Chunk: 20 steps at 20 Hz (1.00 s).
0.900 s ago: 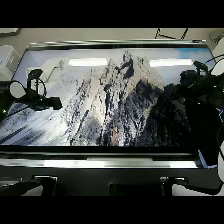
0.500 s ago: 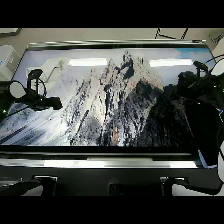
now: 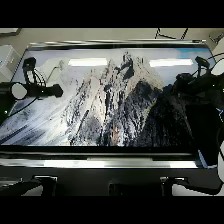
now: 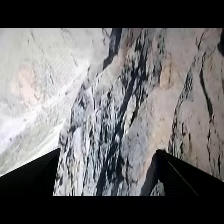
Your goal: Fold the clothes and pants, and hang the long-sleeved shirts on hangers.
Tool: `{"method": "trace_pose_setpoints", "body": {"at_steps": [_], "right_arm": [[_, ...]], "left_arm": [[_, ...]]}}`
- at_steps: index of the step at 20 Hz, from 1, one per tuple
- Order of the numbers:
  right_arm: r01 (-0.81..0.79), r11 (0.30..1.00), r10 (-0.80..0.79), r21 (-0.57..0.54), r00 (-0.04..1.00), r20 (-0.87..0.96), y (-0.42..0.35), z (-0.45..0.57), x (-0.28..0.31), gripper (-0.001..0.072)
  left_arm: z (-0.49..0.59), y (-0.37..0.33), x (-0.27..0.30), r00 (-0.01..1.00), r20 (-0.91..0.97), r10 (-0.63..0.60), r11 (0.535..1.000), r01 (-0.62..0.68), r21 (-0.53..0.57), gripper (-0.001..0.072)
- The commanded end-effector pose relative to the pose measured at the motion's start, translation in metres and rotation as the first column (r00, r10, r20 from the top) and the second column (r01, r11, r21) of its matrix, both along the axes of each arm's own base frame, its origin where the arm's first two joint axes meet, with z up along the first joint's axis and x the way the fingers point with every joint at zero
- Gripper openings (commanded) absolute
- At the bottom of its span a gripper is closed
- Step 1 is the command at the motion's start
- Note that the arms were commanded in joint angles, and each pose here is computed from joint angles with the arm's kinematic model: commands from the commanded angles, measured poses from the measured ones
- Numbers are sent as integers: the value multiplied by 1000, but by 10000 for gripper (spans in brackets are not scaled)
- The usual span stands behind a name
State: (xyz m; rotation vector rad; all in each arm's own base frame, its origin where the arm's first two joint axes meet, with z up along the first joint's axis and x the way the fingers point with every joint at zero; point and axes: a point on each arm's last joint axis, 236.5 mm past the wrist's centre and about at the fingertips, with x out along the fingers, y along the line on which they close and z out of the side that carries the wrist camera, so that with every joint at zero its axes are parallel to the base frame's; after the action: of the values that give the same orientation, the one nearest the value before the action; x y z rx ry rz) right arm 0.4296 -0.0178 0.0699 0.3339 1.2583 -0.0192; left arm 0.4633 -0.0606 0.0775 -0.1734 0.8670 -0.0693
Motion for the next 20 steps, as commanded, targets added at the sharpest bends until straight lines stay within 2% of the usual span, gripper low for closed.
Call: {"method": "trace_pose_setpoints", "body": {"at_steps": [1,4,6,7,8,10,11,13,14,15,16,18,20], "right_arm": [[32,999,-31,-4,988,151,-4,13,34,677],[52,999,-48,-12,972,231,-9,22,51,677],[64,998,-57,-18,960,274,-12,28,60,677],[69,997,-60,-20,954,293,-13,30,64,676],[73,997,-63,-20,949,308,-14,32,67,677],[80,997,-69,-21,940,334,-15,36,73,676],[84,996,-71,-22,935,347,-16,38,75,676],[84,996,-71,-23,935,348,-16,38,75,677],[84,996,-71,-23,935,347,-16,38,75,676],[84,996,-71,-23,935,347,-16,38,75,676],[84,996,-70,-23,935,349,-16,38,75,676],[84,996,-71,-22,935,349,-16,38,75,676],[81,996,-69,-21,938,340,-15,37,74,676]], "left_arm": [[83,0,62,904,422,67,996,-36,-80,715],[148,0,80,748,655,105,992,-33,-121,714],[170,3,84,678,726,118,991,-32,-131,710],[168,8,88,665,738,113,993,-42,-114,643],[165,12,93,656,749,99,995,-51,-87,527],[155,29,104,638,763,108,994,-85,-70,527],[138,44,113,664,736,131,991,-113,-74,588],[82,93,135,760,580,293,956,-222,-192,607],[49,126,143,791,440,425,901,-320,-294,635],[16,159,146,780,247,575,789,-448,-420,720],[-16,188,142,740,43,671,661,-571,-488,720],[-66,229,120,687,-203,698,565,-703,-432,720],[-100,252,92,602,-352,717,478,-792,-380,720]]}}
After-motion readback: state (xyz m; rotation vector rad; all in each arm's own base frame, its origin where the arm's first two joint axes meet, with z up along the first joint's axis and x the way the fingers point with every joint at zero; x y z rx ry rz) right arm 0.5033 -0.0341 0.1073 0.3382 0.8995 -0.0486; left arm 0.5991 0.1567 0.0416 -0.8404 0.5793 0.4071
